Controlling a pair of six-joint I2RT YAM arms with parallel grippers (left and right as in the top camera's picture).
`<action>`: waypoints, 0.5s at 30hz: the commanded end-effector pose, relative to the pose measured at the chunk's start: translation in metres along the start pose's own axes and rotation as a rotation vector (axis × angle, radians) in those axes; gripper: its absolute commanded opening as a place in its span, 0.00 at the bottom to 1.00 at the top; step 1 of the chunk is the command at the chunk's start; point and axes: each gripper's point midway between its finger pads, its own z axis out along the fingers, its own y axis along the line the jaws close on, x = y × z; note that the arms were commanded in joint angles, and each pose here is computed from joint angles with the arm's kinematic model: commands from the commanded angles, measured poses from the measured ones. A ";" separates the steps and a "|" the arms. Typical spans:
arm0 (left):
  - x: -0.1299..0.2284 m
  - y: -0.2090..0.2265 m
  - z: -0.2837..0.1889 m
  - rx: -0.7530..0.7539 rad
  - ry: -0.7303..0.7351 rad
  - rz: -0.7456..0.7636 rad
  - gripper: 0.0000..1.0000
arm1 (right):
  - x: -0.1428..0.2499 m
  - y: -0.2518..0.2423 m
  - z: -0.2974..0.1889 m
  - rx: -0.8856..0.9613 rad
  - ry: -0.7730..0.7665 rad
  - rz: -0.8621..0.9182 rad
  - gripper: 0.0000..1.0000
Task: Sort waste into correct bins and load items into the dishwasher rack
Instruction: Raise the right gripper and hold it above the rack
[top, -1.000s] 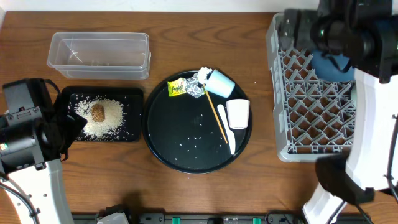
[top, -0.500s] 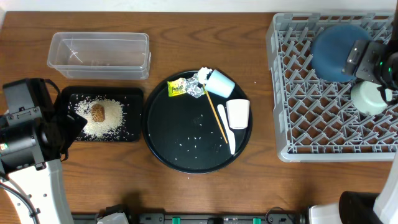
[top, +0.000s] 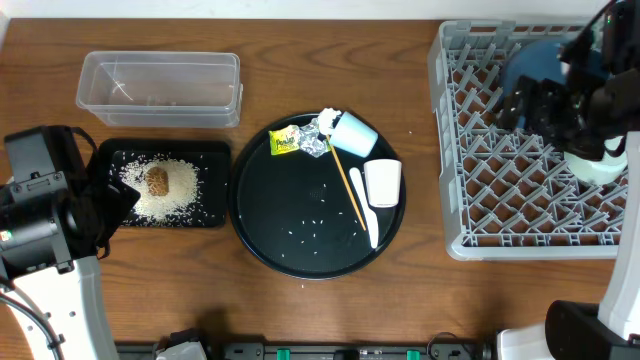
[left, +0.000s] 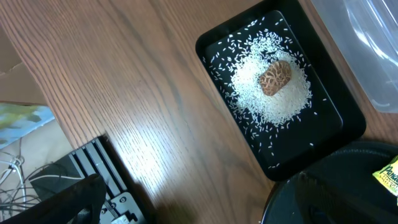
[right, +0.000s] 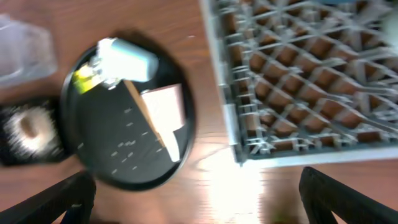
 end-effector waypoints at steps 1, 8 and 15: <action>-0.003 0.004 -0.001 -0.017 -0.014 -0.010 0.98 | 0.003 0.012 0.001 -0.047 0.009 -0.039 0.99; -0.003 0.004 -0.001 -0.017 -0.014 -0.010 0.98 | -0.016 -0.077 -0.017 0.391 -0.128 0.199 0.99; -0.003 0.004 -0.001 -0.017 -0.014 -0.009 0.98 | -0.018 -0.096 -0.024 0.438 -0.138 0.212 0.99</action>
